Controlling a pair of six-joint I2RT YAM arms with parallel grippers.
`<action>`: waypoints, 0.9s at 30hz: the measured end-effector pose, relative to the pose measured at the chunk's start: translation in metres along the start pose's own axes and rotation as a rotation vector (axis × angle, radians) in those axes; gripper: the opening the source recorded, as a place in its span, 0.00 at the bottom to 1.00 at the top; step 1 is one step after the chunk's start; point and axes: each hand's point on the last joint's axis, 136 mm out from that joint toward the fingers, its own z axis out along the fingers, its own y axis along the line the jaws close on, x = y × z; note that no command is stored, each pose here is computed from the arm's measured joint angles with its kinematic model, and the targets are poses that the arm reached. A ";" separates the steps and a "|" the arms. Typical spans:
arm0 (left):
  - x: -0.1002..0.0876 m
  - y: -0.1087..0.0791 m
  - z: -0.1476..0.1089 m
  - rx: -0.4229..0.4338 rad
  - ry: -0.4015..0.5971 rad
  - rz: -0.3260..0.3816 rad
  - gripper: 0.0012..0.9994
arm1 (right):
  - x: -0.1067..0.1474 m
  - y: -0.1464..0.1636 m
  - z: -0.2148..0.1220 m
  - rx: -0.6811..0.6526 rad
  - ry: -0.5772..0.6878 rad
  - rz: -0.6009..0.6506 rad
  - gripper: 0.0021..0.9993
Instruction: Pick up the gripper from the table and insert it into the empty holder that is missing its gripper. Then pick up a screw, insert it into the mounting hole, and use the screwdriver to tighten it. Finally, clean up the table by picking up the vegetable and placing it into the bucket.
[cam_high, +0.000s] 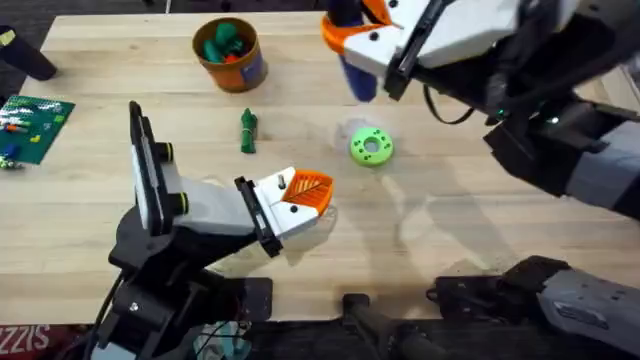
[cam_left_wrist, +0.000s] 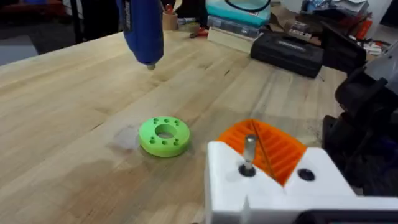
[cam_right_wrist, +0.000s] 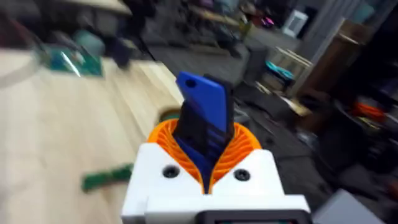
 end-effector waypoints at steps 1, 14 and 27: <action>0.000 0.000 0.000 0.000 0.000 0.000 0.01 | 0.013 -0.010 -0.004 0.021 0.047 -0.049 0.03; 0.000 0.000 0.000 0.000 0.000 0.000 0.01 | 0.083 -0.084 -0.033 0.227 0.348 -0.418 0.03; 0.000 0.000 0.000 0.000 0.000 0.000 0.01 | 0.129 -0.082 -0.033 0.168 0.477 -0.494 0.03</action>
